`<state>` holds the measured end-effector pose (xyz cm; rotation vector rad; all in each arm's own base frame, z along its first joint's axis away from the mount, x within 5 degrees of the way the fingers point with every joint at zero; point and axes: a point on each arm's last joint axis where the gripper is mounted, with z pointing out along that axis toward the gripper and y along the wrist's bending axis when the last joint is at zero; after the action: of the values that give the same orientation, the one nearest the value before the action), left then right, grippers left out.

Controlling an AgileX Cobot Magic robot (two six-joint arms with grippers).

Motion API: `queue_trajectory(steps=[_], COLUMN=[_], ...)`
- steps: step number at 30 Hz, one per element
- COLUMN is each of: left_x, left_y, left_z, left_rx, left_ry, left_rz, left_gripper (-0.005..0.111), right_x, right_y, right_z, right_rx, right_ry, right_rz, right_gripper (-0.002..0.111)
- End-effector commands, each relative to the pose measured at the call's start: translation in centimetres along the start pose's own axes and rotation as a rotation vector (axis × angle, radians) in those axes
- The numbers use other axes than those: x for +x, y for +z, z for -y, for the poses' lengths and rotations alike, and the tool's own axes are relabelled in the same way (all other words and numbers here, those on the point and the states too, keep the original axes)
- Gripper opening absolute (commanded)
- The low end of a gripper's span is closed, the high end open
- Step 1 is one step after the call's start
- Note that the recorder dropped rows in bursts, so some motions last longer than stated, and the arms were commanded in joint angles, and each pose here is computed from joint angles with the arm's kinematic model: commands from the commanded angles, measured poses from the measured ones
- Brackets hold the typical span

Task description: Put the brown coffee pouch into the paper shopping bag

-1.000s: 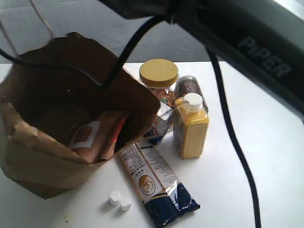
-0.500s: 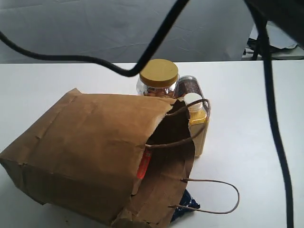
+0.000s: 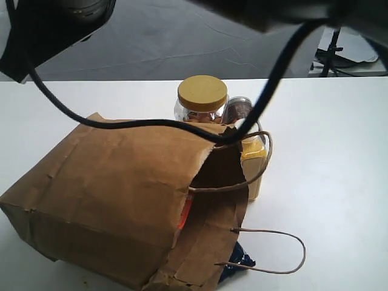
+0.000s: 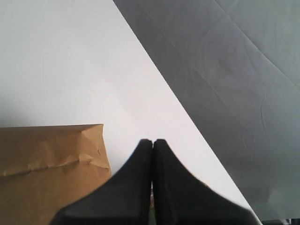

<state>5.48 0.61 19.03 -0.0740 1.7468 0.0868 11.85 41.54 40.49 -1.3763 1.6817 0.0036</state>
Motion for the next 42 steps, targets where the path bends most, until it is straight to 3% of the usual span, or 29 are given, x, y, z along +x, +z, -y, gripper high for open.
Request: queue_trajectory(steps=[1, 11, 15, 25, 32, 42], left_x=[0.1, 0.1, 0.1, 0.1, 0.1, 0.1], left_y=[0.0, 0.0, 0.0, 0.0, 0.0, 0.0], left_z=[0.0, 0.0, 0.0, 0.0, 0.0, 0.0], left_rx=[-0.004, -0.004, -0.004, -0.004, -0.004, -0.004], left_ry=[0.001, 0.001, 0.001, 0.001, 0.001, 0.001], left_rz=[0.000, 0.000, 0.000, 0.000, 0.000, 0.000], left_gripper=[0.000, 0.000, 0.000, 0.000, 0.000, 0.000], right_x=[0.4, 5.2, 9.2, 21.7, 29.0, 36.4], right_y=[-0.5, -1.3, -2.5, -6.7, -10.4, -13.5], right_z=[0.4, 4.8, 6.5, 9.7, 9.6, 6.6], right_rx=[0.005, -0.037, -0.060, 0.044, 0.167, 0.364], right_ry=[0.048, 0.194, 0.274, 0.467, 0.653, 0.897], right_rz=[0.007, -0.020, 0.016, -0.022, 0.044, 0.132], right_gripper=[0.000, 0.000, 0.000, 0.000, 0.000, 0.000])
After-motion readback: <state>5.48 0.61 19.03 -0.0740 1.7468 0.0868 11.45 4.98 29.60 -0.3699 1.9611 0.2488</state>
